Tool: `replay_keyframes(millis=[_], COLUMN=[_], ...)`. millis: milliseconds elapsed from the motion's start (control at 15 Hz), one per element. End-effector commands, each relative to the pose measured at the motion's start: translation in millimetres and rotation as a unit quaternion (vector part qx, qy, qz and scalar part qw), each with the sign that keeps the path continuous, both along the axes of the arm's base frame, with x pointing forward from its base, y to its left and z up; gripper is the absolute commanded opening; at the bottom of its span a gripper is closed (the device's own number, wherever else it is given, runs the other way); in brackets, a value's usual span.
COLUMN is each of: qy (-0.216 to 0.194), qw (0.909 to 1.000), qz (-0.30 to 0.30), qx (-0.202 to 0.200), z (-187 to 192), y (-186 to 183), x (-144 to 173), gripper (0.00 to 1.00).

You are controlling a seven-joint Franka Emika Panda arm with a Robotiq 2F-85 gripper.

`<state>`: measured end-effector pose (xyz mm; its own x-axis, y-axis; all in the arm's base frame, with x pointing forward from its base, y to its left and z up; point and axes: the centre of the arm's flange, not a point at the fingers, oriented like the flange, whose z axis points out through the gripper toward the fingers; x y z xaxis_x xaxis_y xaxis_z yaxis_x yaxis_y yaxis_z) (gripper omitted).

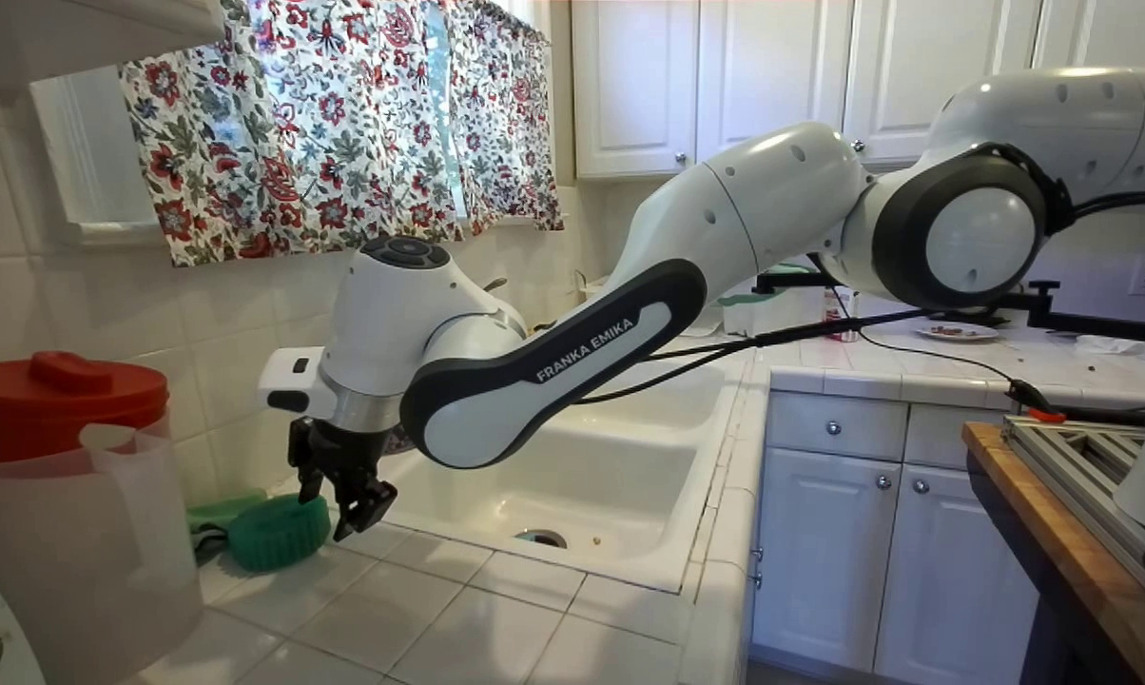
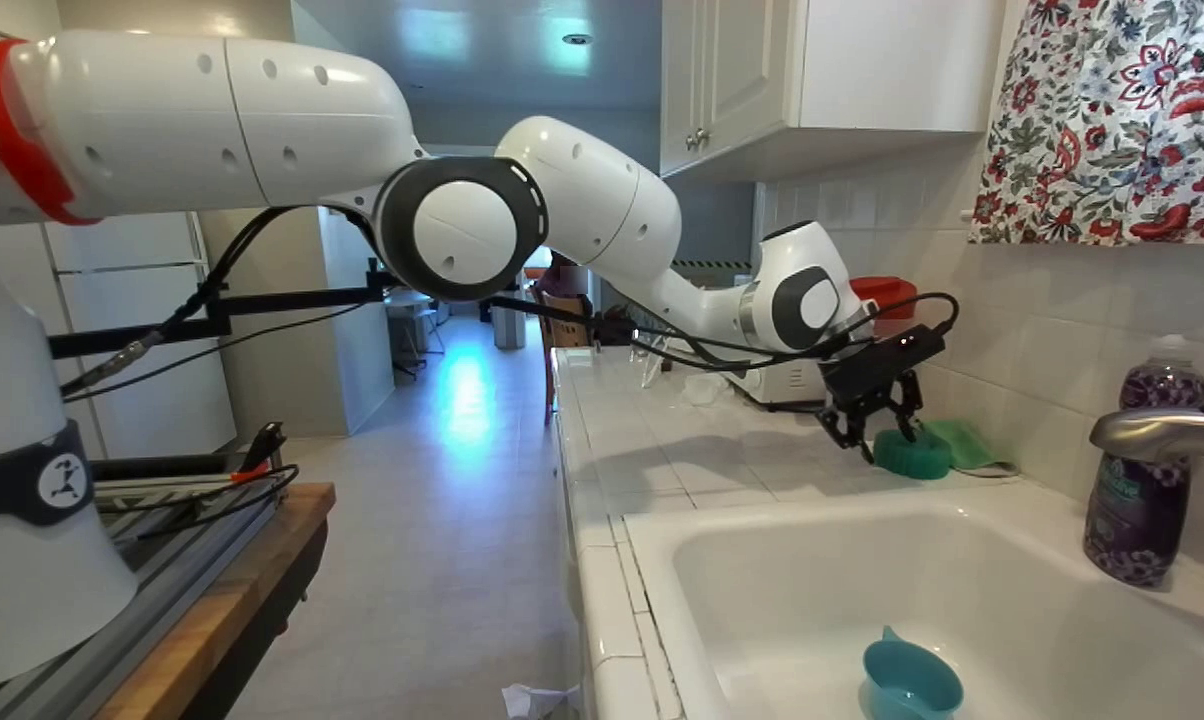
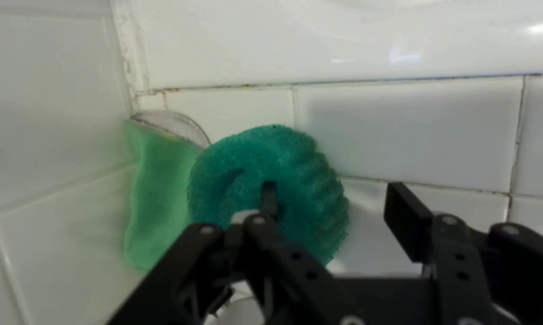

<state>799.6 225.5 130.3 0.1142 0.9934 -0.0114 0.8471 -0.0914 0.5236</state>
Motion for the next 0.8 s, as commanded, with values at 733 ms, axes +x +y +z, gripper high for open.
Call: replay_keyframes(millis=[733], qy=[0.014], qw=[0.9951], qz=[0.089], qx=[-0.042], z=[-6.7], y=[14.1], x=[48.8], gripper=[0.01])
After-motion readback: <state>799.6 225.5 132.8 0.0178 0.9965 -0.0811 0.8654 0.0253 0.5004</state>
